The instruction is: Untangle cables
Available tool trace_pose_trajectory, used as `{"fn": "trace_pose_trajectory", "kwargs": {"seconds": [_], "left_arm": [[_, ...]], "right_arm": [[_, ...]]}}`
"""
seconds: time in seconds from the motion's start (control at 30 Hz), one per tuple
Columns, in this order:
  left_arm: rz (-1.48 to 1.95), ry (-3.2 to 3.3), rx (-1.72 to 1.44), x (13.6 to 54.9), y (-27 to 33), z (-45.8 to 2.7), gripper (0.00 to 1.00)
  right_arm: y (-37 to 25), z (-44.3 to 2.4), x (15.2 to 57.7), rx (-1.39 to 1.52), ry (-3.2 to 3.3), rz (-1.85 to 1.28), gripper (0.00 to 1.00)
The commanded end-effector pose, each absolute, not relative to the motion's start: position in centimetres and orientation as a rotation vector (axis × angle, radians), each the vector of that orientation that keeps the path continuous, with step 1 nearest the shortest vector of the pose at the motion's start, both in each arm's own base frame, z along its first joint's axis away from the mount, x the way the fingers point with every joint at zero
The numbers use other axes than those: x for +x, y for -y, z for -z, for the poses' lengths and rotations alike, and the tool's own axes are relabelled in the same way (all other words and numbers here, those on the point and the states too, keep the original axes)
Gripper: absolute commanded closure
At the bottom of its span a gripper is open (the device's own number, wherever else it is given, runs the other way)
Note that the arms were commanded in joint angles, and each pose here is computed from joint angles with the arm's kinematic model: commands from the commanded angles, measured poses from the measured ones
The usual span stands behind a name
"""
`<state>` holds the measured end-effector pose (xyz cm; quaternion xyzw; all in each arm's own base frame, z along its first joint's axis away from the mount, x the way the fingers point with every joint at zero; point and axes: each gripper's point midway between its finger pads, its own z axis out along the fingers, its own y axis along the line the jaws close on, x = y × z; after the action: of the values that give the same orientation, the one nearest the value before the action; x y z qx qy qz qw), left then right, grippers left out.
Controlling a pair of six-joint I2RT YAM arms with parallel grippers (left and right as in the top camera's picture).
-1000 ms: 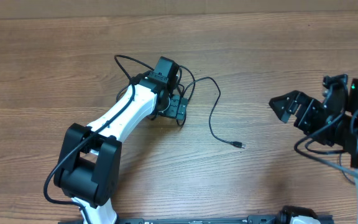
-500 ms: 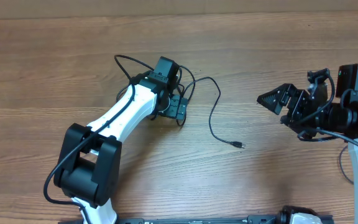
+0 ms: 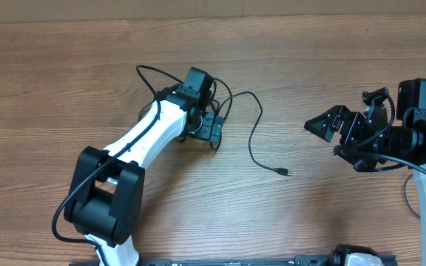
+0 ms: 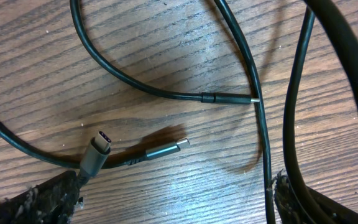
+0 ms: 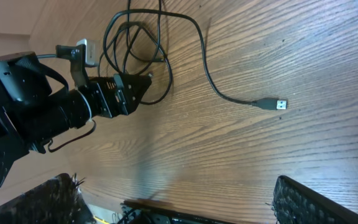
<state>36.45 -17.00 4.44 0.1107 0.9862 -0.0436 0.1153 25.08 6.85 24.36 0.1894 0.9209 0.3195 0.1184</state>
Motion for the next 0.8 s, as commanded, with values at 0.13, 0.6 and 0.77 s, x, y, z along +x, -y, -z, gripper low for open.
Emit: {"fn": "trace_pose_trajectory", "kwargs": {"seconds": [0.13,0.6,0.77], "left_arm": [[0.111,-2.879,0.326,36.7,16.9,-4.6,0.00],[0.109,-2.874,0.325,36.8,16.9,-4.7,0.00],[0.108,-2.874,0.325,36.8,16.9,-4.7,0.00]], "right_arm": [[-6.8,-24.3,25.1,0.534,-2.694,-0.920,0.00],[-8.1,-25.6,24.8,0.597,-2.653,-1.029,0.00],[-8.3,-25.8,24.7,0.582,-2.648,-1.029,0.00]]}}
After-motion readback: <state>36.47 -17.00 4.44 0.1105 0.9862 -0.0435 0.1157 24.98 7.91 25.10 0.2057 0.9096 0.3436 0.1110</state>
